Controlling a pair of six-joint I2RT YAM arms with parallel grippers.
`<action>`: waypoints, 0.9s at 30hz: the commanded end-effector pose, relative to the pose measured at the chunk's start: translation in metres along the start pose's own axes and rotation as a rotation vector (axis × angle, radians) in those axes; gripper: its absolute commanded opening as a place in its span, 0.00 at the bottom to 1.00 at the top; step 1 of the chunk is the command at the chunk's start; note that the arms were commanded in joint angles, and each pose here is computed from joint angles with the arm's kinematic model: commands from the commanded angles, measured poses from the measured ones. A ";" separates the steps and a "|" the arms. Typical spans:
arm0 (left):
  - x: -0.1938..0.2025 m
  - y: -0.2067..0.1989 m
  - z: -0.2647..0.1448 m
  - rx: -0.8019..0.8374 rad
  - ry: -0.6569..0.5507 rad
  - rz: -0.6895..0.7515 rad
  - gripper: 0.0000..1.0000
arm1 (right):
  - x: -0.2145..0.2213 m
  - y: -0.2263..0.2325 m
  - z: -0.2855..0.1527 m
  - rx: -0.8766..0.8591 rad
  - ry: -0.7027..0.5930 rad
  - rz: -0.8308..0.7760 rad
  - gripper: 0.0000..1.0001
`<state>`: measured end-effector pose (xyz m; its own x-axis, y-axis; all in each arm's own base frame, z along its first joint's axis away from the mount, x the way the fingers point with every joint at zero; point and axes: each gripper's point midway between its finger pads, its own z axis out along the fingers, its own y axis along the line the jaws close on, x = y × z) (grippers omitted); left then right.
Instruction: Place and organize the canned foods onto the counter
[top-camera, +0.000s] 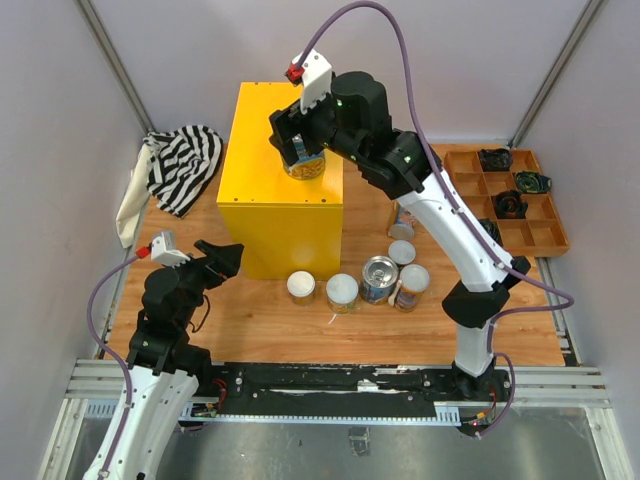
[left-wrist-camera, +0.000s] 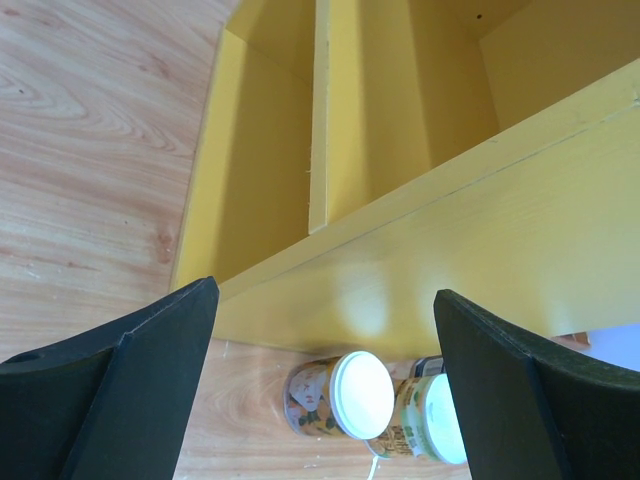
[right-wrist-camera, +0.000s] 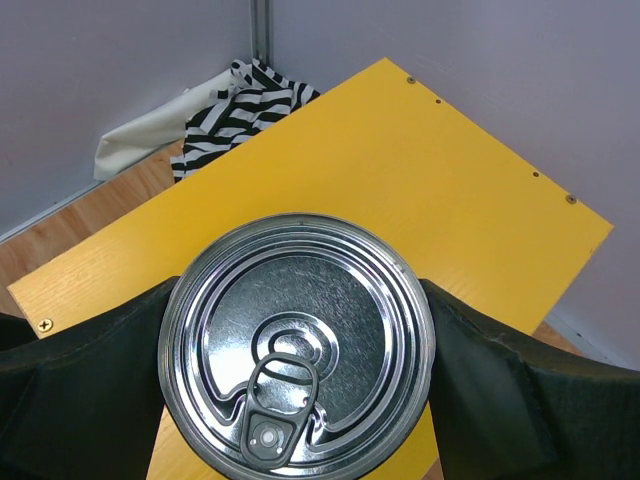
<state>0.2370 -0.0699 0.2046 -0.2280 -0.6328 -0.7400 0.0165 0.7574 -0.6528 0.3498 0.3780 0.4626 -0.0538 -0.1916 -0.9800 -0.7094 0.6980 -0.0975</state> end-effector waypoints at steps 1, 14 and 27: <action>-0.005 -0.012 0.000 0.050 -0.017 -0.012 0.94 | -0.023 0.004 0.014 0.015 -0.107 -0.009 0.58; 0.000 -0.008 0.004 0.039 -0.004 -0.027 0.94 | -0.028 0.001 0.016 0.034 -0.146 -0.029 0.99; 0.000 -0.010 0.009 0.043 0.004 -0.026 0.94 | -0.059 -0.004 -0.008 0.040 -0.237 -0.029 0.98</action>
<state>0.2430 -0.0740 0.2025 -0.2395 -0.6508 -0.7205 0.0157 0.7394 -0.6731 0.3673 0.3904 0.4805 0.0531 -0.1196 -0.9914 -0.6825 0.7204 -0.1235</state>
